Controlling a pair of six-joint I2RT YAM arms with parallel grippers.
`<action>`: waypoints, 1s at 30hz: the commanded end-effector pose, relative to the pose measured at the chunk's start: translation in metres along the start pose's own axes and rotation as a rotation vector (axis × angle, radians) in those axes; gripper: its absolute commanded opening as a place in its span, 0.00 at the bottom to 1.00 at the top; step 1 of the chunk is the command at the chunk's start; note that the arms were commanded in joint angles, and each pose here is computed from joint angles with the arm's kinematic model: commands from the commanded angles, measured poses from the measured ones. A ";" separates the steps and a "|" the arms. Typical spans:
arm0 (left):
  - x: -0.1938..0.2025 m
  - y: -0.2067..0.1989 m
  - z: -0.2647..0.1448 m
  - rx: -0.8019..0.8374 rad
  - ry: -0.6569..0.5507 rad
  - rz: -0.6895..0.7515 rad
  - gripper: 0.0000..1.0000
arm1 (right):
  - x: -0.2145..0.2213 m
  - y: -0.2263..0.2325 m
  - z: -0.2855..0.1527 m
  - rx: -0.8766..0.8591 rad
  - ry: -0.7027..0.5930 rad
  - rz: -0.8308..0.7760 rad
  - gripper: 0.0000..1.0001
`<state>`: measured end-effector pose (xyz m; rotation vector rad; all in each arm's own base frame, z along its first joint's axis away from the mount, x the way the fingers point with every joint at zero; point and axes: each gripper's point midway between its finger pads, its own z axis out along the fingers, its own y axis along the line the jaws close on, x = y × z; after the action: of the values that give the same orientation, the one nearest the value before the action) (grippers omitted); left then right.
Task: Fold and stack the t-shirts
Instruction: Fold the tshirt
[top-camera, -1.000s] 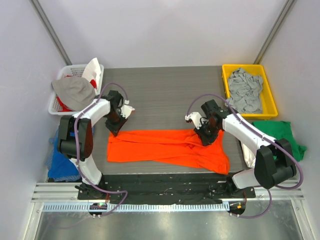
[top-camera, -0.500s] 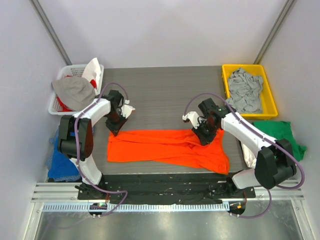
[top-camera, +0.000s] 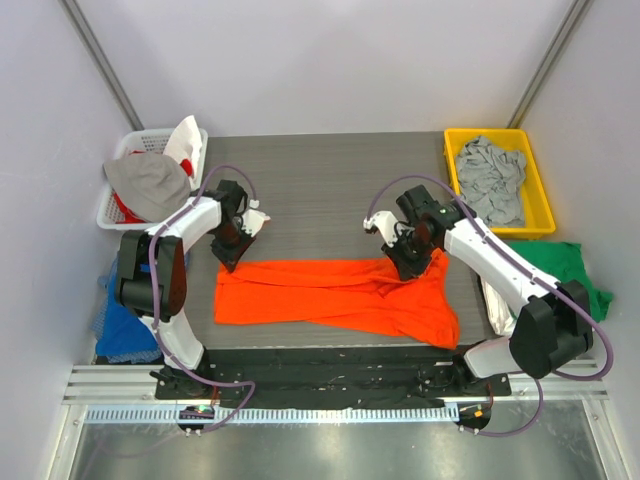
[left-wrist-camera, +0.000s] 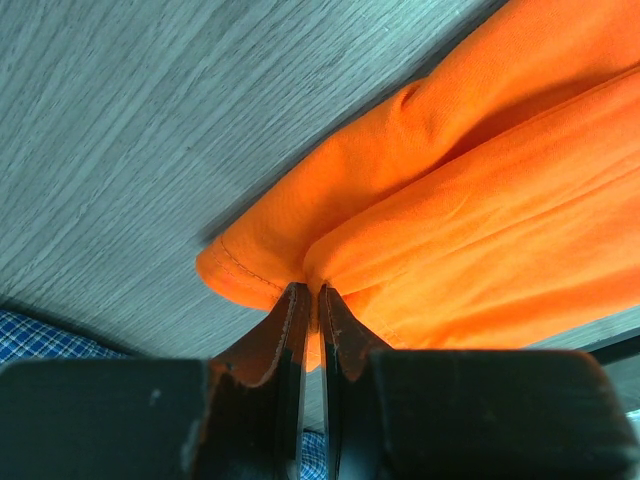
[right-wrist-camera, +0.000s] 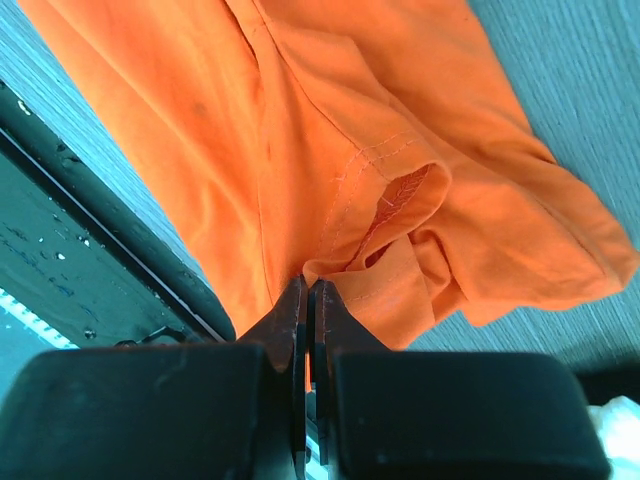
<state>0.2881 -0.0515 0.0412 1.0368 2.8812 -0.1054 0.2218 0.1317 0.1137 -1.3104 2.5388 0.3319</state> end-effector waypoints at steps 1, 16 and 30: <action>-0.007 0.002 -0.009 -0.013 -0.025 0.003 0.13 | -0.008 0.002 -0.014 0.008 -0.015 0.003 0.01; -0.008 0.000 -0.009 -0.007 -0.030 0.005 0.13 | -0.009 0.010 -0.031 0.027 -0.039 0.004 0.01; -0.003 -0.001 -0.005 -0.004 -0.021 0.004 0.13 | -0.017 0.008 -0.035 0.036 -0.039 0.001 0.01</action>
<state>0.2880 -0.0516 0.0411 1.0373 2.8809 -0.1060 0.2208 0.1353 0.1420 -1.2858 2.5160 0.3122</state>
